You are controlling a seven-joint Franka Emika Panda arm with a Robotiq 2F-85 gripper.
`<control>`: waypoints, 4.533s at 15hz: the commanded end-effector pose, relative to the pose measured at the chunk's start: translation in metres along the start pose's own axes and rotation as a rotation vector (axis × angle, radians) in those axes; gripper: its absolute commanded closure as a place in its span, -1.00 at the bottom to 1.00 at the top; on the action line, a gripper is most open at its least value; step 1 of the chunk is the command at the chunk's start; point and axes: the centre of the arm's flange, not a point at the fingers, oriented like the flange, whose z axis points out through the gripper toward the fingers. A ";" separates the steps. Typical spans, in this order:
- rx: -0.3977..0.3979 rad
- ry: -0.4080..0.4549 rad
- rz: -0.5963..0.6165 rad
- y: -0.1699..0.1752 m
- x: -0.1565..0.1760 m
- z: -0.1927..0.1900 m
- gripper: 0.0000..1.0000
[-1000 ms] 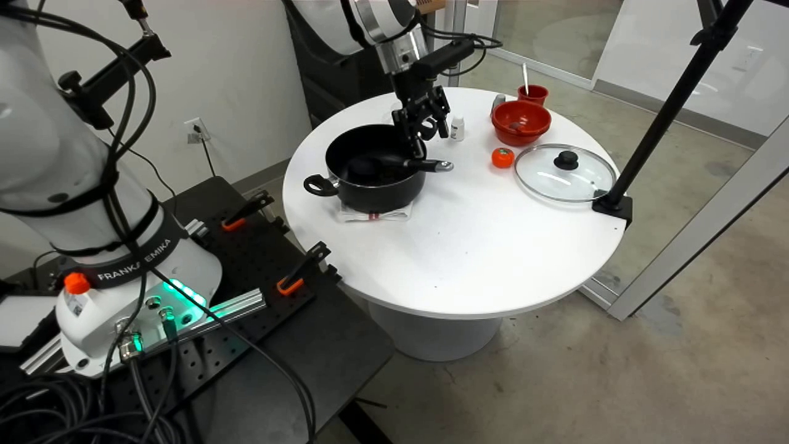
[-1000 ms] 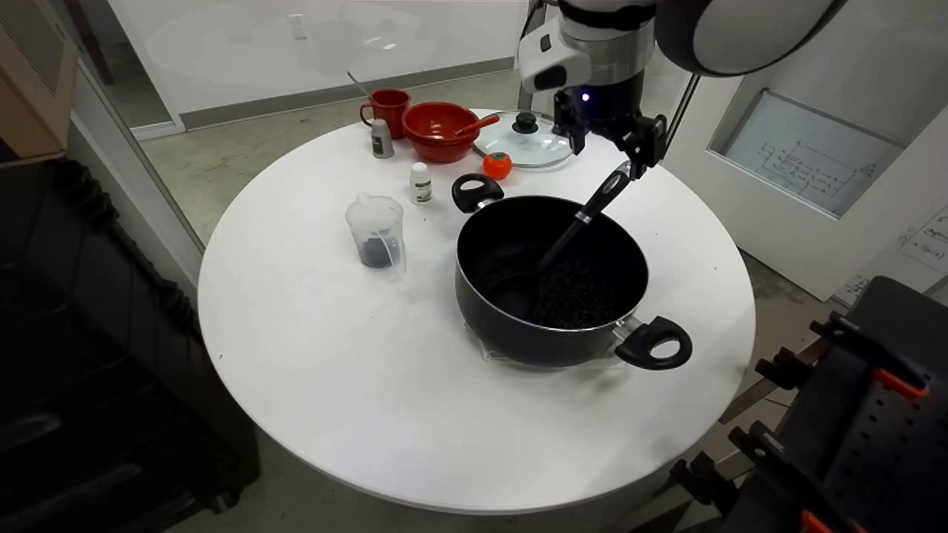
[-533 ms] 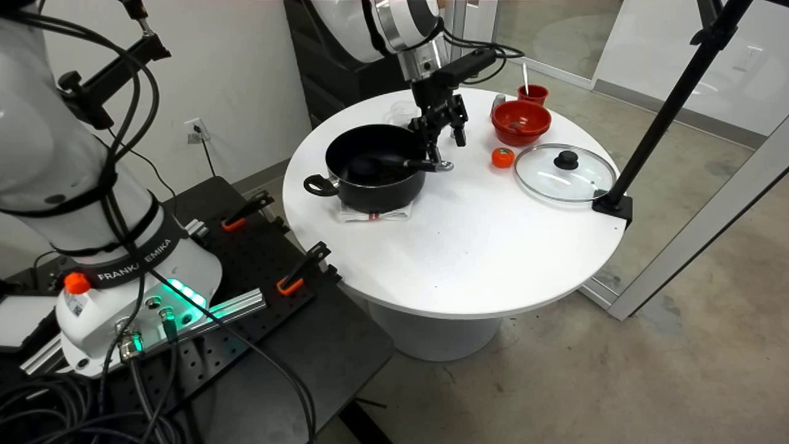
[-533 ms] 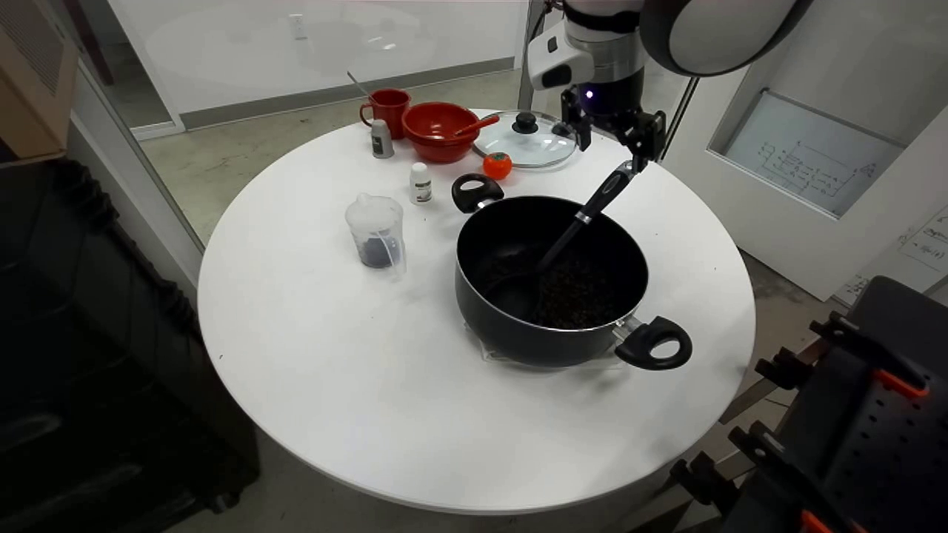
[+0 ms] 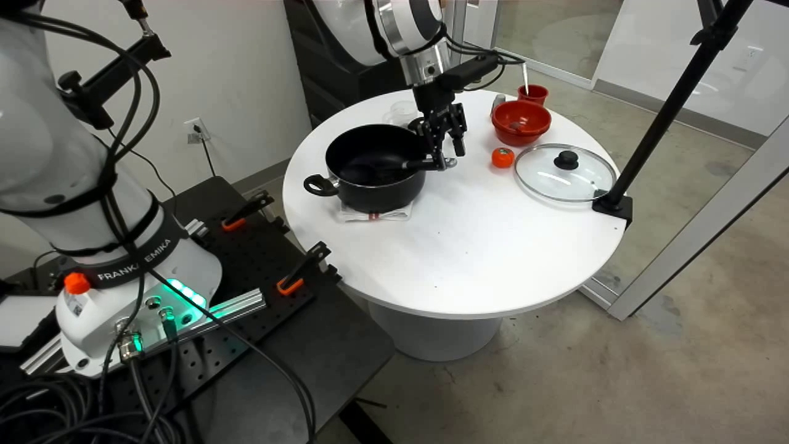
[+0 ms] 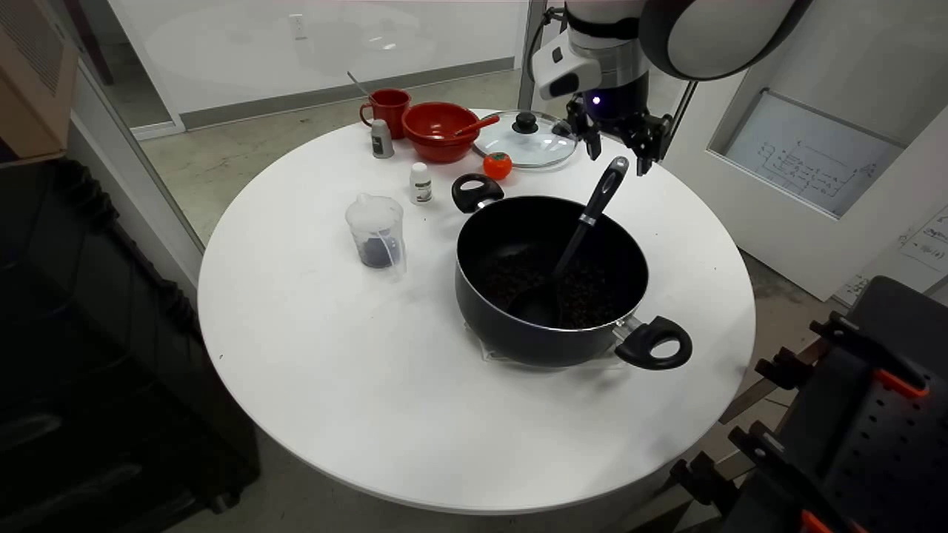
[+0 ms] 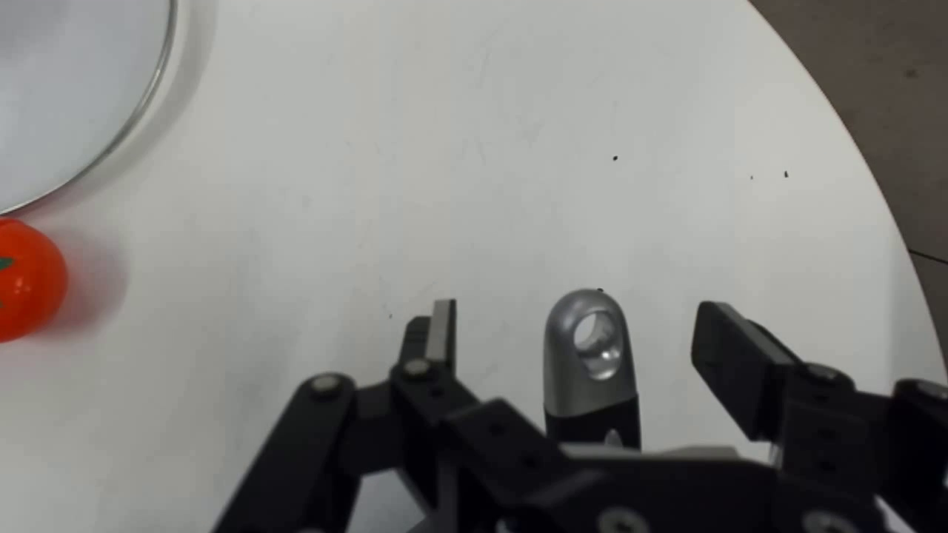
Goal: Use the dishing spoon to mix in the pot
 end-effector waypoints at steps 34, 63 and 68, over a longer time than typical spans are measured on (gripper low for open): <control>-0.112 0.131 -0.167 -0.070 -0.007 -0.033 -1.00; -0.065 0.116 -0.129 -0.024 -0.007 0.002 0.29; -0.079 0.119 -0.106 -0.026 -0.011 -0.008 0.84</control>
